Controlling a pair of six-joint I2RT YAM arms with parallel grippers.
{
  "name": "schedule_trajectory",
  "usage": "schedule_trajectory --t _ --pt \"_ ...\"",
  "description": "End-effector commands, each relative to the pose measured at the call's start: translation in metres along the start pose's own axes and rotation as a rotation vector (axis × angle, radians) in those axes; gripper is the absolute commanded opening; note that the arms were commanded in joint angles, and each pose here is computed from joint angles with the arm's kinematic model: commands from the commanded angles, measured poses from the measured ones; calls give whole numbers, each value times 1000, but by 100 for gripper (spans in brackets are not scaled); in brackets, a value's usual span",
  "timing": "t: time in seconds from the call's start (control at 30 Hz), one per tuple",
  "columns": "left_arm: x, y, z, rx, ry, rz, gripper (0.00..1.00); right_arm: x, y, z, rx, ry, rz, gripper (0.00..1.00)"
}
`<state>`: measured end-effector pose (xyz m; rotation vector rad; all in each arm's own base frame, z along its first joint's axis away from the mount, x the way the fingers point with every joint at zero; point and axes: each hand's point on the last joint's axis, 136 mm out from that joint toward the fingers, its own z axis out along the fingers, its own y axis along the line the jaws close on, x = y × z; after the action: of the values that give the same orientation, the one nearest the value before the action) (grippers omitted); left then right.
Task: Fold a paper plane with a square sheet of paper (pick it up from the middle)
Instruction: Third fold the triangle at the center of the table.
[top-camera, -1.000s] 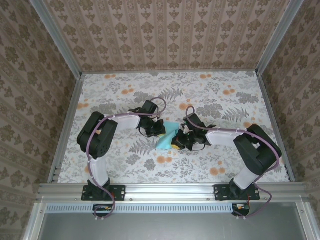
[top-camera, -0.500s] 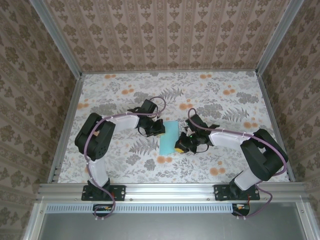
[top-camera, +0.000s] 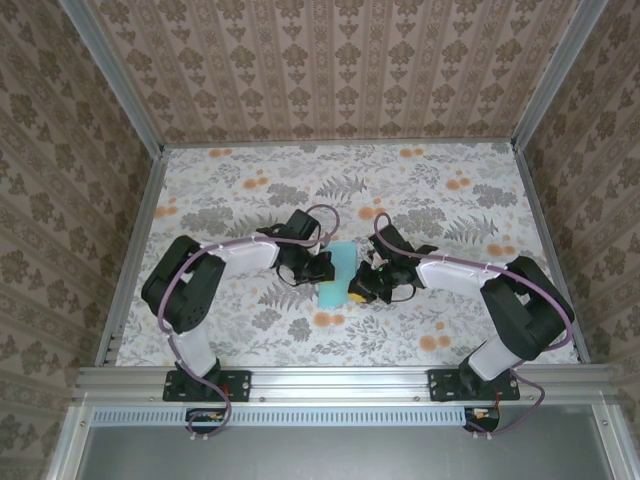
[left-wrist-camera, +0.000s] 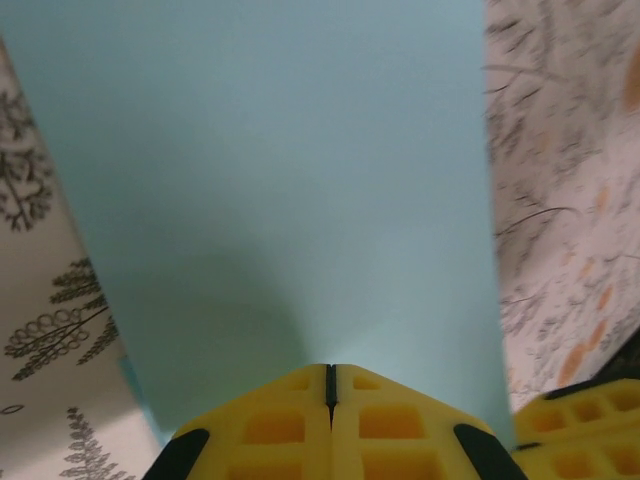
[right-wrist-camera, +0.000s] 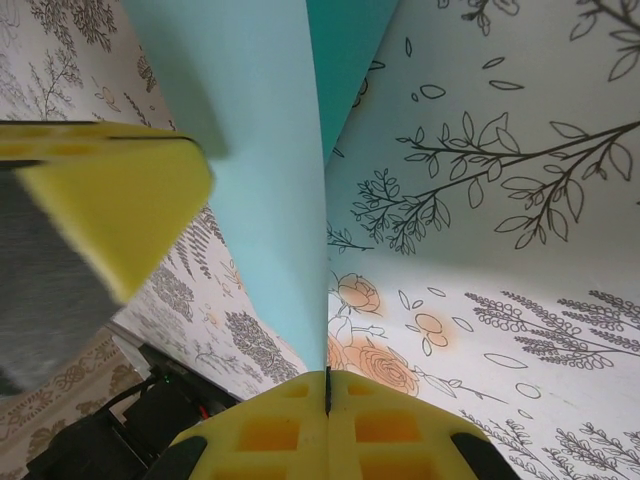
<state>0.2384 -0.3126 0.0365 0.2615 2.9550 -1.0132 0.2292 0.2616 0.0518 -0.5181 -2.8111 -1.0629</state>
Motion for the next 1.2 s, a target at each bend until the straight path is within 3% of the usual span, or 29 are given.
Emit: schedule_trajectory --t 0.0,0.37,0.63,0.77,0.93,1.17 --pt "9 12 6 -44 34 -21 4 -1 0 -1 29 2 11 6" --pt "7 15 15 -65 58 -25 3 -19 17 9 -2 -33 9 6" --pt "-32 -14 -27 24 -99 23 5 -28 10 20 32 -45 24 6" --pt "-48 -3 -32 7 -141 2 4 -31 8 25 37 -48 33 6" --pt "-54 13 -15 -34 -104 -16 4 -33 7 27 44 -48 36 5" --pt "-64 20 -17 -46 -115 -11 4 -21 -1 20 72 -14 19 5"
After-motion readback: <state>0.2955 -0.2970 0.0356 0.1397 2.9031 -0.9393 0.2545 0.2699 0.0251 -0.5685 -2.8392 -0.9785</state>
